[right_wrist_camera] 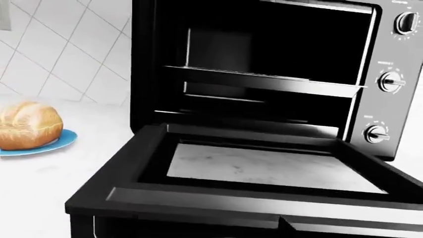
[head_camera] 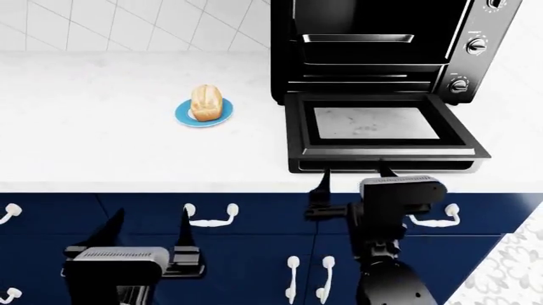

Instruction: Place the bread on the tray of the toaster oven.

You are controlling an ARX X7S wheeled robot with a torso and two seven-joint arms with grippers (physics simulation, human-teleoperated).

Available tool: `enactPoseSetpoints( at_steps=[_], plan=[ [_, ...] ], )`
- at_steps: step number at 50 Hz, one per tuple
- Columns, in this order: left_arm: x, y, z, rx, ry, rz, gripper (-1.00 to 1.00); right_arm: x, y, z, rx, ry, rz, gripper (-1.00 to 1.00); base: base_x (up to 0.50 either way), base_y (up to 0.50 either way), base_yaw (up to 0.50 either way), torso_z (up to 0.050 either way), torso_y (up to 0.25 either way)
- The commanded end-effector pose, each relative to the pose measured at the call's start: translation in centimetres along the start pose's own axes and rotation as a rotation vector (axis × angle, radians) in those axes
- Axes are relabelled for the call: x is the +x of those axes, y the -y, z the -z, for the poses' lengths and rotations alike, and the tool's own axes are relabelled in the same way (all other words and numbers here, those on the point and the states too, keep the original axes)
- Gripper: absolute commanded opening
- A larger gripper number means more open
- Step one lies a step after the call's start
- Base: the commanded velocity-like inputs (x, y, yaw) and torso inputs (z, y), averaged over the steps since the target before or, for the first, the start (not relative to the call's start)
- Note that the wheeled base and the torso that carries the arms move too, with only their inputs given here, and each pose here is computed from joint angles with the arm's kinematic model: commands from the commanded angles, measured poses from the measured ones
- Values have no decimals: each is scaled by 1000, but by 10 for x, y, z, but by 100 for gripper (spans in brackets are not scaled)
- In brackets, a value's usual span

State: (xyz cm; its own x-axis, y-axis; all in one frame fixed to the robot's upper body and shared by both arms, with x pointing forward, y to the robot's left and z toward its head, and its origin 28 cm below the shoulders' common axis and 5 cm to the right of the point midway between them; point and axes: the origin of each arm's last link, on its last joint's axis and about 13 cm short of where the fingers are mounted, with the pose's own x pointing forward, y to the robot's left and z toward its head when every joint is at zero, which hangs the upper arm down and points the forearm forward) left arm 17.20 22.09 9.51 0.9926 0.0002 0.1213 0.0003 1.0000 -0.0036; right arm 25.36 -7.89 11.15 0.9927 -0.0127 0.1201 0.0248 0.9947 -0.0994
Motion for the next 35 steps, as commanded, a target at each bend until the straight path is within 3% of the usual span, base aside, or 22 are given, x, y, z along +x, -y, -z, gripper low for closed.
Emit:
enactPoseSetpoints(
  at_steps=[1,11,13,14,16,19,21,25,27,28,30,35],
  plan=[
    [-4,-2,-45,-10,48,14,100,-13,12,-29,-35,37,26,100,0,0,0,0,0],
    [32,-8,-70,12,-28,34,100,-12,34,-73,-42,31,13,100,0,0,0,0,0],
    [50,-10,-77,25,-64,67,100,-8,41,-86,-6,56,2,100,0,0,0,0,0],
    [57,-10,-81,-5,-69,77,100,-7,44,-92,17,65,-10,100,0,0,0,0,0],
    [68,-10,-88,75,-35,96,100,-3,49,-102,57,66,-43,100,0,0,0,0,0],
    [80,-10,-105,66,-47,120,100,4,59,-117,62,58,-45,100,0,0,0,0,0],
    [89,-10,-117,87,-52,138,100,12,63,-132,62,62,-165,100,0,0,0,0,0],
    [101,-14,-132,97,-61,135,100,21,75,-154,100,-1,-128,100,0,0,0,0,0],
    [110,-14,-140,100,-65,122,100,27,83,-160,50,6,-122,100,0,0,0,0,0],
    [115,-14,-145,104,-62,121,100,29,85,-164,139,9,-131,100,0,0,0,0,0],
    [125,-15,-154,92,-80,119,100,27,91,-169,67,-9,-100,100,0,0,0,0,0],
    [148,-12,-166,82,-101,127,100,28,95,-171,43,-51,-100,100,0,0,0,0,0]
  ],
)
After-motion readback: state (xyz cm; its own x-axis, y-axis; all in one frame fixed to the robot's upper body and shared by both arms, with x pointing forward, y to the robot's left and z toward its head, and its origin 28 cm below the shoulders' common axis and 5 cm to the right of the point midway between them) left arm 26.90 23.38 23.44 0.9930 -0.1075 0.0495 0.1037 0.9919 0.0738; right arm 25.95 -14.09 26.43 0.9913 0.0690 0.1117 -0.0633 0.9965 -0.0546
